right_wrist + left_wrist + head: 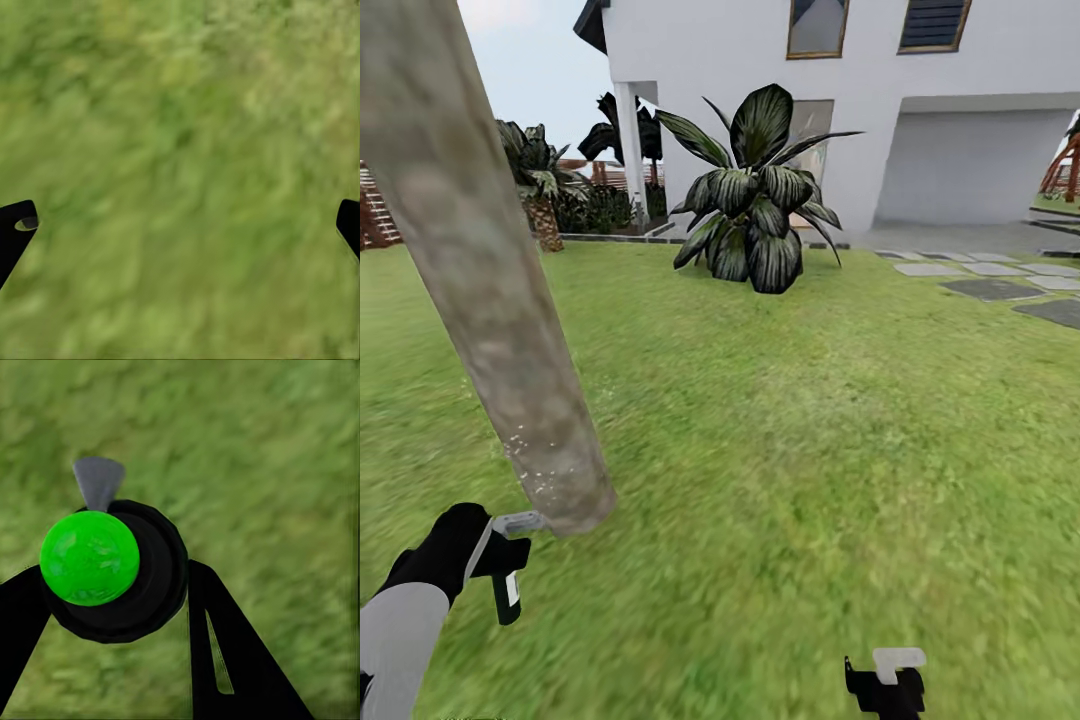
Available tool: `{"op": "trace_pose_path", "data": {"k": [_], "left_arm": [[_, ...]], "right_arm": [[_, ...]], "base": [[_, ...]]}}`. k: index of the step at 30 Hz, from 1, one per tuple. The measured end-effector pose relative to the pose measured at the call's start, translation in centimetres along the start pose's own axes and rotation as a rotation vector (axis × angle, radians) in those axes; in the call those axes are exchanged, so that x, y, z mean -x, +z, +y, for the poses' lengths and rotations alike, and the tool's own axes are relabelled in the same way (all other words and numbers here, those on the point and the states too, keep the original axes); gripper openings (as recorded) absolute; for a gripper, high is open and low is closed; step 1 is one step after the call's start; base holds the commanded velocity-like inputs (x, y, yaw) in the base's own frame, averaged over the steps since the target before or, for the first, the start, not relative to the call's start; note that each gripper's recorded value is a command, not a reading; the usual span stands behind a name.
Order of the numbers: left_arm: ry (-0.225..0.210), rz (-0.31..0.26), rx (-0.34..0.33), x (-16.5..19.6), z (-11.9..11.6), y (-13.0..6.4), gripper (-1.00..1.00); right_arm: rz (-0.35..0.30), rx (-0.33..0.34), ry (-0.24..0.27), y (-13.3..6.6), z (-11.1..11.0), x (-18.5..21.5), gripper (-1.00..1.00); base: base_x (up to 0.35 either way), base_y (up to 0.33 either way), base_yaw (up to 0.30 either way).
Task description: In the garden, pick up the pesticide atomizer on the floor and spray pesticide onto both trees until each tree trunk is fully covered.
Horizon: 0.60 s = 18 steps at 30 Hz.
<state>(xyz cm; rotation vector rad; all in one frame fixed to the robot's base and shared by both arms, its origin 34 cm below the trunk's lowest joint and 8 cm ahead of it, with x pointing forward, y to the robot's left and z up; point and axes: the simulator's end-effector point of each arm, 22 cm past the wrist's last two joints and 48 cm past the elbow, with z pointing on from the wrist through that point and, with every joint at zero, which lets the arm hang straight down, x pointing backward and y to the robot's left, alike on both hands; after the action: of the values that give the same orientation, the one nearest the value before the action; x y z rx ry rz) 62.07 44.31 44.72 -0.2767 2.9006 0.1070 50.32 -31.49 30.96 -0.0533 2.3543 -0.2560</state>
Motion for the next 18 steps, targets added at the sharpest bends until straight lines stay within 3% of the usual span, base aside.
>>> {"op": "trace_pose_path", "data": {"k": [7,18], "left_arm": [[0.0,-0.001,-0.001,0.01,-0.09,0.01,-1.0],[0.002,-0.004,-0.002,0.09,-0.14,0.02,-1.0]], "right_arm": [[0.0,0.0,-0.001,0.0,0.0,-0.01,1.0],[-0.001,-0.005,-0.001,0.01,-0.2,0.0,1.0]], "base": [[0.174,-0.287,0.252],[0.168,-0.288,0.016]]}}
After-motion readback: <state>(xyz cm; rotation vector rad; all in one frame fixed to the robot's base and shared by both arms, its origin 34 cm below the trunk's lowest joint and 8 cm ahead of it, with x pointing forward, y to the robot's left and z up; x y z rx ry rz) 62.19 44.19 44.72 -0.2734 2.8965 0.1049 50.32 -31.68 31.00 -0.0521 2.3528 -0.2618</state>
